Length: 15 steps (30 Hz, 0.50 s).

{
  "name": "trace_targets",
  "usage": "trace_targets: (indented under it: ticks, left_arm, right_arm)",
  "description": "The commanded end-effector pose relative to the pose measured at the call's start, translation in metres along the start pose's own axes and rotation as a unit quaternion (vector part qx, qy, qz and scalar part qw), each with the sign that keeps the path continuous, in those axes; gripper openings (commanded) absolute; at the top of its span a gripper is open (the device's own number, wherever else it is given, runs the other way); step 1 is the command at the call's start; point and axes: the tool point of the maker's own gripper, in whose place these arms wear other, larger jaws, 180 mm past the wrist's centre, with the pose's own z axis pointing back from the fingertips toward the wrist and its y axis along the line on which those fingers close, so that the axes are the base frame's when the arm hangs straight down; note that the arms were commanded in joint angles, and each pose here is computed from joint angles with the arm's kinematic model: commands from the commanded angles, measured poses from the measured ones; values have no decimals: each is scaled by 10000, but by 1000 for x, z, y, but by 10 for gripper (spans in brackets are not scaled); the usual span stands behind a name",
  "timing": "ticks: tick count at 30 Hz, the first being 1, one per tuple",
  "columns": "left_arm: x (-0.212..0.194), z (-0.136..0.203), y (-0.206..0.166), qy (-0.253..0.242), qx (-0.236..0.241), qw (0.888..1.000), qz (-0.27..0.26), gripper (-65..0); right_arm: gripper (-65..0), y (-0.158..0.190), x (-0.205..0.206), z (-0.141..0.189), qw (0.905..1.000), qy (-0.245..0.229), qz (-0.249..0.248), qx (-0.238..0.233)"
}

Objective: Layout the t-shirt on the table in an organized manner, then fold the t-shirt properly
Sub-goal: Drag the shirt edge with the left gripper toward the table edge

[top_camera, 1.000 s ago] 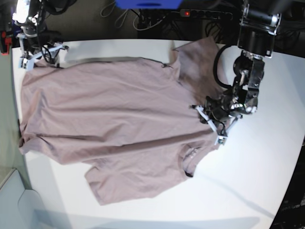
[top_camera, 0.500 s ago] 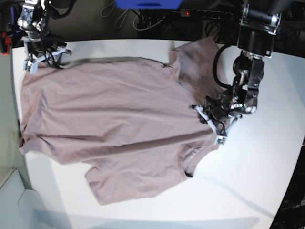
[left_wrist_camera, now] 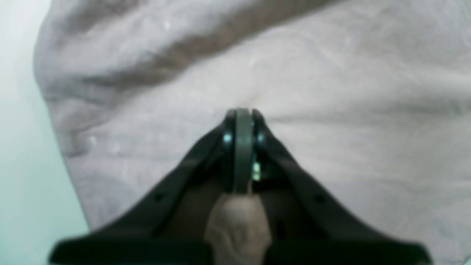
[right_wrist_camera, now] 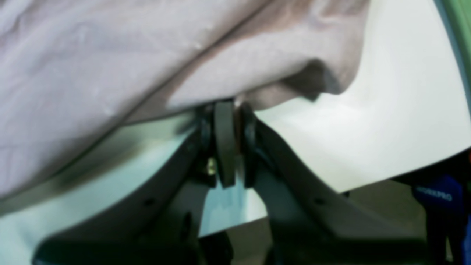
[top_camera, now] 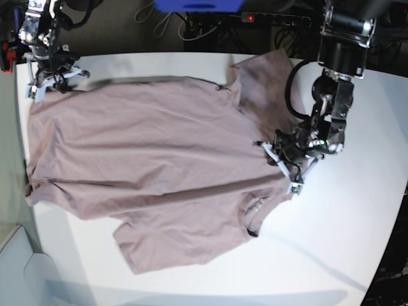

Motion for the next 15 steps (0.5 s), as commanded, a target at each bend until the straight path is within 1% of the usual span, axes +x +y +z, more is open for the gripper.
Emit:
trace_targets:
  ticks: [1, 4, 8, 12, 15]
  left_arm:
    - [20, 4, 4, -234, 54, 9997, -44, -648]
    - [22, 5, 6, -251, 76, 9996, -59, -648]
    - [22, 5, 7, -250, 83, 9996, -62, -648]
    - [22, 5, 7, -250, 83, 9996, -62, -648]
    - [22, 5, 7, -250, 83, 9996, -62, -648]
  right_arm:
    - [-650, -14, -15, 4, 9993, 346, -4, -168]
    - [-650, -41, 6, 13, 9987, 44, -140, -493]
    - [-650, -64, 42, 31, 9955, -474, -180, -798]
    - [-650, -75, 73, 48, 9912, -907, -115, -952]
    - [-650, -84, 82, 55, 9883, -1062, -149, -1087]
